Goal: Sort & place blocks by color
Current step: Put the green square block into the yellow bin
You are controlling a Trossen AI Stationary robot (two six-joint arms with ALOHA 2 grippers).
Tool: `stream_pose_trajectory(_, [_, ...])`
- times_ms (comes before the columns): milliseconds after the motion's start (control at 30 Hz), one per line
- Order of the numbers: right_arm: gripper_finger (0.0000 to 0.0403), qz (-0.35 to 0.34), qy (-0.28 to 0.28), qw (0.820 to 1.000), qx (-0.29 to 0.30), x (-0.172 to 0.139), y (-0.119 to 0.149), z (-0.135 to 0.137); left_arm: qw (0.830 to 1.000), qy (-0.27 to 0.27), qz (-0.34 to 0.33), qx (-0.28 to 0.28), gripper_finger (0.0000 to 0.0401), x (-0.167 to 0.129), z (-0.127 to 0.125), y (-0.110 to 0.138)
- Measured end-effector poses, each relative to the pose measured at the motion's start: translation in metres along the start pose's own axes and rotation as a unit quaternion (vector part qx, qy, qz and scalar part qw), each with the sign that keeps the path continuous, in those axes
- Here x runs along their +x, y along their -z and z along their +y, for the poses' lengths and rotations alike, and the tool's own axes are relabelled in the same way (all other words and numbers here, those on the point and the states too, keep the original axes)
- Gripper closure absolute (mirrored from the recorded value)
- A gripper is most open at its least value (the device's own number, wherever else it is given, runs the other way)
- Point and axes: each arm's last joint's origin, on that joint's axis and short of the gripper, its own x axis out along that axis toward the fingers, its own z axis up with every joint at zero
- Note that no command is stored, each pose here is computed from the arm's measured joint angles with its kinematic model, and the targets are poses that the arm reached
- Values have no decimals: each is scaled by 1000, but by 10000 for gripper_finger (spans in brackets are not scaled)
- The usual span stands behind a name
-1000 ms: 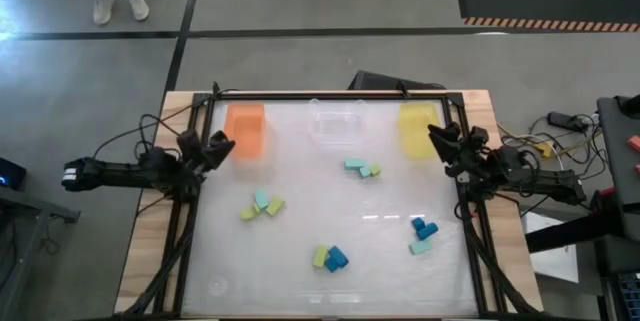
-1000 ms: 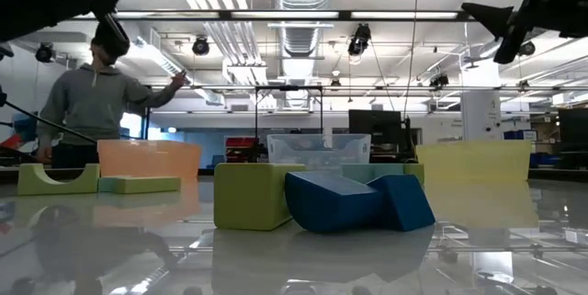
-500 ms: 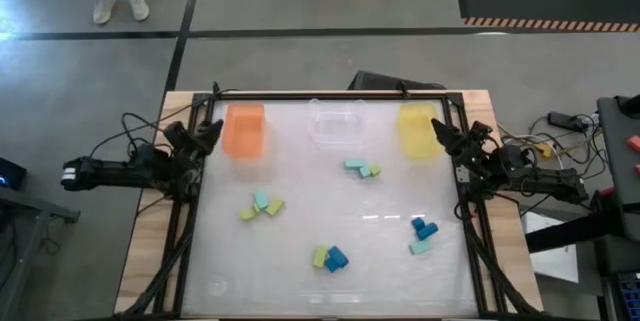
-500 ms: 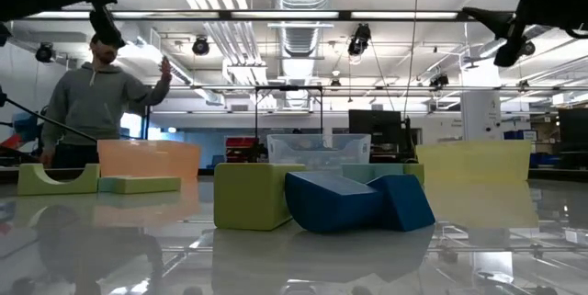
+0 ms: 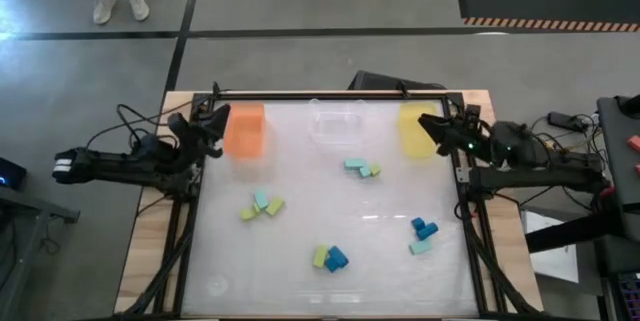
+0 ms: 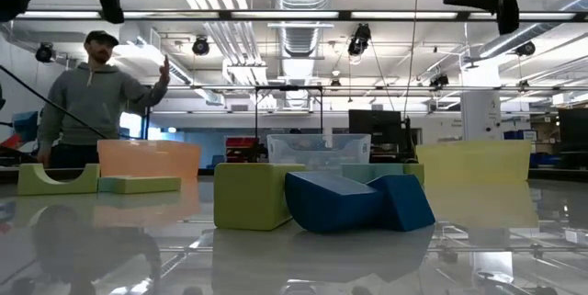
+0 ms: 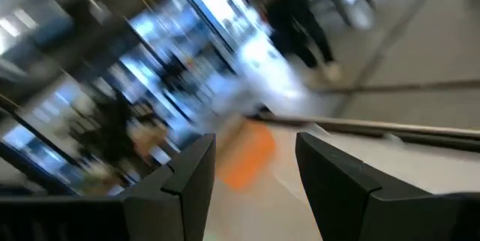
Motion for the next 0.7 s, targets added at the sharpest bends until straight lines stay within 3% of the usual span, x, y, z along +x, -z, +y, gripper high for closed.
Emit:
stream_pose_trajectory(167, [227, 111, 83, 985, -98, 23, -10, 22, 999, -31, 6, 18, 401, 4, 0, 5])
stream_pose_trajectory(333, [227, 193, 122, 955, -189, 40, -20, 37, 999, -49, 9, 20, 401, 4, 1, 7])
stream_pose_trajectory(567, [227, 306, 75, 914, -255, 81, -23, 42, 998, -58, 4, 17, 401, 3, 2, 6])
stream_pose_trajectory(700, [227, 363, 17, 890, -277, 103, -19, 35, 998, -57, 0, 14, 401, 3, 2, 4])
